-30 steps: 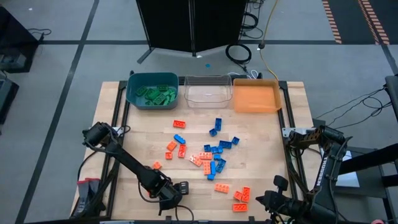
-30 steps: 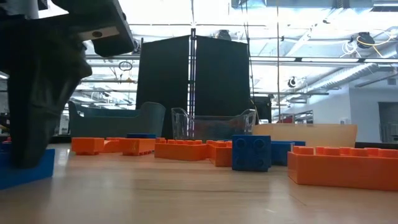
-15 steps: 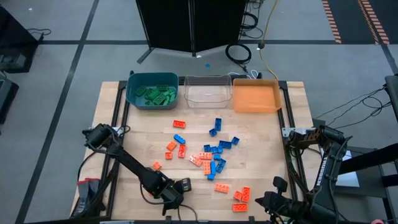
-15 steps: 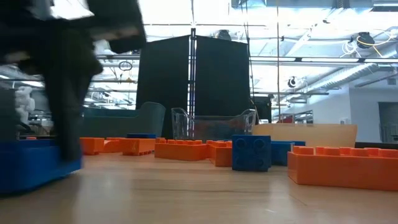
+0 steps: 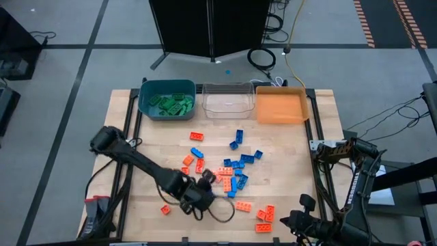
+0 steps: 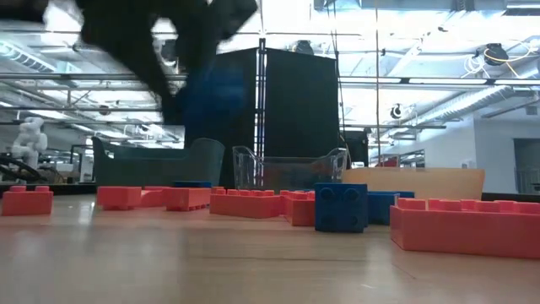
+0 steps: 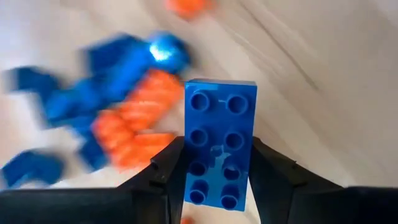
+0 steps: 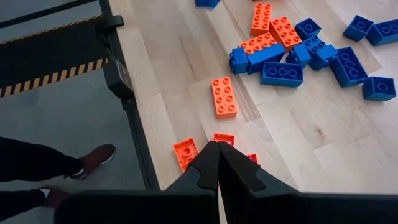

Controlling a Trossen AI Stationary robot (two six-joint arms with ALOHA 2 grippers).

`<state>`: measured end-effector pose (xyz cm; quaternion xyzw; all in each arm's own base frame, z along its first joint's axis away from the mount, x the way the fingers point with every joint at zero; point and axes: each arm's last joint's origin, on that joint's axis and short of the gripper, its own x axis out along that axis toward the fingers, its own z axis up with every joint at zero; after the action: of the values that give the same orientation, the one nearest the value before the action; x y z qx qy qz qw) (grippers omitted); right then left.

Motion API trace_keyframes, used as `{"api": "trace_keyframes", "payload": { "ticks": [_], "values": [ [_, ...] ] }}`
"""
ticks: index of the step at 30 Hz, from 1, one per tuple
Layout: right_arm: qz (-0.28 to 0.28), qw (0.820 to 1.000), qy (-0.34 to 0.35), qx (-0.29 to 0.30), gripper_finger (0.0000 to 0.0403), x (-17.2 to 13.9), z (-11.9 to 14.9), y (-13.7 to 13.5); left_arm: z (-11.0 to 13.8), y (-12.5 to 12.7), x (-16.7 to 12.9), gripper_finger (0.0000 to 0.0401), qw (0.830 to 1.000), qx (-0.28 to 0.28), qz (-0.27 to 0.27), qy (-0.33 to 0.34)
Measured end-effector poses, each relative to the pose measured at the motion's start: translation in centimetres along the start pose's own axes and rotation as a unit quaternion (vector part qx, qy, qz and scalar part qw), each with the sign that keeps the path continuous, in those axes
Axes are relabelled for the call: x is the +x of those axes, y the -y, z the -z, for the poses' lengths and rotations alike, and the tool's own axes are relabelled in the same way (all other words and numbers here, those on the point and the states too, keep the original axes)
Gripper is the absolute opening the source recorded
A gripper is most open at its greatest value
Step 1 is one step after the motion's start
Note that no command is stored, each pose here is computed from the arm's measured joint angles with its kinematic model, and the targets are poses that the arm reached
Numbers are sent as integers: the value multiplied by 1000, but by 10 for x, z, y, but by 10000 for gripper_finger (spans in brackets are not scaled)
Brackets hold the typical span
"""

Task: Sort blocks
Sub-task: Put the blue game piece into the transparent bin

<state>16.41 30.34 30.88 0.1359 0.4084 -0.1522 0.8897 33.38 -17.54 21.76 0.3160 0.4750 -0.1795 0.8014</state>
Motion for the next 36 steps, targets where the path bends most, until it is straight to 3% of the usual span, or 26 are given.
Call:
{"api": "trace_keyframes", "payload": {
  "ticks": [3, 6, 11, 16, 20, 25, 29, 36],
  "values": [
    [0, 1000, 0, 0, 0, 0, 0, 0, -2, -29, -33, 140, 995, -77, -55, 44],
    [2, 1000, 2, 0, 0, 0, 0, 0, 6, -67, -64, 140, 972, -165, -141, 87],
    [3, 1000, 25, 9, 0, 0, -2, 1, 40, -142, -111, 140, 890, -329, -266, 169],
    [6, 999, 46, 20, 0, 0, -3, 1, 90, -213, -133, 140, 797, -435, -361, 213],
    [8, 997, 55, 45, 0, 0, -4, 2, 134, -254, -129, 140, 755, -481, -400, 198],
    [12, 996, 55, 65, 0, 1, -4, 3, 182, -287, -96, 140, 739, -539, -370, 165],
    [25, 995, 56, 79, 0, 2, -6, 6, 203, -300, -63, 140, 733, -580, -321, 154],
    [33, 994, 57, 88, 0, 4, -9, 8, 219, -299, -9, 140, 754, -597, -263, 81]
  ]
}}
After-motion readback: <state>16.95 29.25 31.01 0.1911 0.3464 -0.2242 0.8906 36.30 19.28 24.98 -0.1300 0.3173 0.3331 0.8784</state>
